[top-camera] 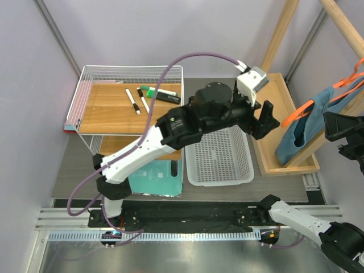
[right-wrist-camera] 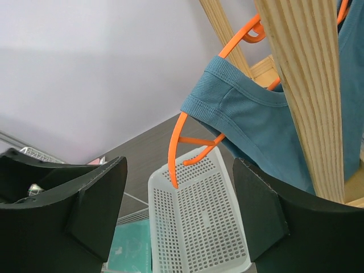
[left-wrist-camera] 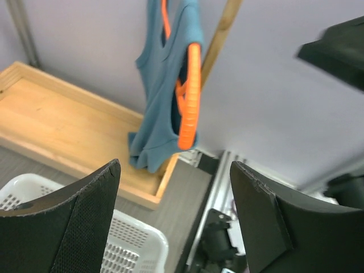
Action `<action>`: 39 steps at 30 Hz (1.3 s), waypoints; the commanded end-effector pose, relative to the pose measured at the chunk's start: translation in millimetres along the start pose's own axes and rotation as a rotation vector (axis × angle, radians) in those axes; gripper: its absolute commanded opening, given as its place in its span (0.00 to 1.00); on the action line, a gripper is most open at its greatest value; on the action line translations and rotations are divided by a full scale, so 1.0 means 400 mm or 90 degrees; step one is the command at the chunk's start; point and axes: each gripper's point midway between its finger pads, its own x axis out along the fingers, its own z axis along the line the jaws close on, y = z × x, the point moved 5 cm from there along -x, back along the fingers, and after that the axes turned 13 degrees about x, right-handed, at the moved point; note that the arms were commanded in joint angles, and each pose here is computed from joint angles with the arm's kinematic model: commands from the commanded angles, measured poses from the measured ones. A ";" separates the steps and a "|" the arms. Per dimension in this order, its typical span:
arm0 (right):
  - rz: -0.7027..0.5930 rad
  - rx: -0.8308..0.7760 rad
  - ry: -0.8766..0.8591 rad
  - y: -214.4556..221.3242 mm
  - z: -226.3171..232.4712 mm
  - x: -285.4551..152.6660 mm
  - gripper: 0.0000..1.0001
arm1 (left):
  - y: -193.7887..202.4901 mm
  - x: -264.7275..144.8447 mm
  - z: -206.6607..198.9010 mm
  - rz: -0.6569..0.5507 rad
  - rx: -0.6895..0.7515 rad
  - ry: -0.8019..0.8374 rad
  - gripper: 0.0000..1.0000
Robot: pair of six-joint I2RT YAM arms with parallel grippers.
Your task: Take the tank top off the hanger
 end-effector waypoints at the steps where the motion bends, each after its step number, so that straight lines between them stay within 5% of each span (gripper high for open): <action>1: 0.036 -0.047 0.026 0.026 -0.042 -0.013 0.80 | -0.036 0.037 0.012 -0.061 0.060 -0.086 0.76; 6: 0.050 -0.044 0.005 0.031 -0.042 -0.024 0.80 | 0.011 0.113 0.010 -0.062 0.060 -0.087 0.61; 24: 0.059 -0.018 -0.034 0.022 -0.061 -0.069 0.80 | 0.035 0.250 -0.024 -0.148 0.038 -0.035 0.61; 36: 0.065 -0.014 -0.046 0.022 -0.067 -0.082 0.80 | 0.052 0.295 -0.018 -0.179 0.023 -0.050 0.42; 39: 0.070 -0.016 -0.045 0.025 -0.070 -0.084 0.80 | 0.052 0.306 -0.014 -0.192 0.018 -0.056 0.31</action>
